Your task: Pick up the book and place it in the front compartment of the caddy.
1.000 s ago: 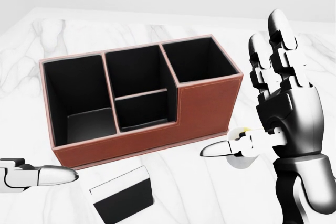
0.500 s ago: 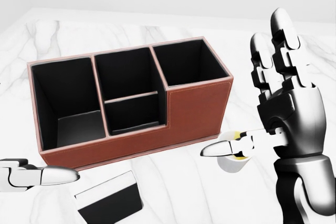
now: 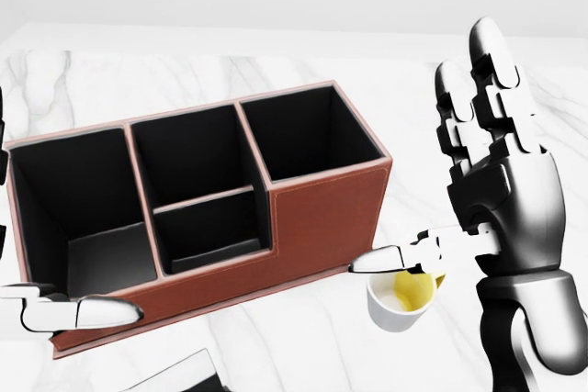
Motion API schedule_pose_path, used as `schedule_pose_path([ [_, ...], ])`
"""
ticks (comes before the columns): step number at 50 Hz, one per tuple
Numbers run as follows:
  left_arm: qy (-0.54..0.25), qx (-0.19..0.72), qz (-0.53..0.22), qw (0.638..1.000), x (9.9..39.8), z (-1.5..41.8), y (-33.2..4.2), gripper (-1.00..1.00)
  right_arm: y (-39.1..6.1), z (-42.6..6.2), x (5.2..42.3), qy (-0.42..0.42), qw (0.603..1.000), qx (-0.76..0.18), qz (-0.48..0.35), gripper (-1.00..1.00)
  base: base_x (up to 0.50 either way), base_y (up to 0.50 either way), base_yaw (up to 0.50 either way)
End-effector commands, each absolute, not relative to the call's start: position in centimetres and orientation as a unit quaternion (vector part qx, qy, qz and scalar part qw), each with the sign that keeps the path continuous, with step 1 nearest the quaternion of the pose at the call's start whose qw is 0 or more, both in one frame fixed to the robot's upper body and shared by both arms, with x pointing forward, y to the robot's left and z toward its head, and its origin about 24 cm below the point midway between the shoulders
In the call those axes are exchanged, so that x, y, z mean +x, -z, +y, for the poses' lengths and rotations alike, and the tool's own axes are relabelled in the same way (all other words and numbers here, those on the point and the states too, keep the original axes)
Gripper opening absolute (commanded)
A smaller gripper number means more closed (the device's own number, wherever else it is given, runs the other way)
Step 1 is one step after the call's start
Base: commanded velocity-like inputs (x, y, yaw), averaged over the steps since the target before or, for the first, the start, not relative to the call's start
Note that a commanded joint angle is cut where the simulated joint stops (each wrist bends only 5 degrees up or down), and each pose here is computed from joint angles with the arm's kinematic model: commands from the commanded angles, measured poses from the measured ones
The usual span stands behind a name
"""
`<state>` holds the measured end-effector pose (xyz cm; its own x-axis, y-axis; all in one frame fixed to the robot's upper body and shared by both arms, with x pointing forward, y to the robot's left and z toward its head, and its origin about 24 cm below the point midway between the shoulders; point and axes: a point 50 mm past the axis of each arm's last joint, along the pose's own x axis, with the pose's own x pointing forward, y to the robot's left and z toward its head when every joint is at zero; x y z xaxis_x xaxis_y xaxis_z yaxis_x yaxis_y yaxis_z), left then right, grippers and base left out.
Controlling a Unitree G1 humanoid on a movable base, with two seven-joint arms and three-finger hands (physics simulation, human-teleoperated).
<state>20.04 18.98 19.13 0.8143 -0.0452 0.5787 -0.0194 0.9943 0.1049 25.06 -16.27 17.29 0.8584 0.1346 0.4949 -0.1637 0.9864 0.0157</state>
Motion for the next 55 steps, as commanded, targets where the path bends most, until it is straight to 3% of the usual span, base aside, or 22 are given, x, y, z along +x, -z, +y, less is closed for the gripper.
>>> schedule_pose_path([
  [1, 0.007, 0.053, -0.307, 0.95, 19.9, 18.9, -19.2, 1.0, -17.5, -16.2, 24.9, -0.076, 0.962, 0.029, -0.259, 1.0, 0.27, -0.02, 0.0],
  [19, 0.005, 0.057, -0.3, 0.952, 19.6, 19.3, -19.0, 1.0, -17.3, -16.2, 25.1, -0.078, 0.964, 0.03, -0.254, 1.0, 0.09, -0.01, 0.0],
  [27, 0.007, 0.082, -0.292, 0.953, 17.9, 19.7, -18.8, 1.0, -17.3, -16.3, 25.0, -0.077, 0.963, 0.029, -0.255, 1.0, 0.0, 0.0, 0.0],
  [55, -0.009, 0.143, -0.137, 0.98, 12.6, 21.3, -14.8, 1.0, -16.5, -16.4, 25.5, -0.075, 0.968, 0.032, -0.236, 1.0, 0.0, 0.0, 0.0],
])
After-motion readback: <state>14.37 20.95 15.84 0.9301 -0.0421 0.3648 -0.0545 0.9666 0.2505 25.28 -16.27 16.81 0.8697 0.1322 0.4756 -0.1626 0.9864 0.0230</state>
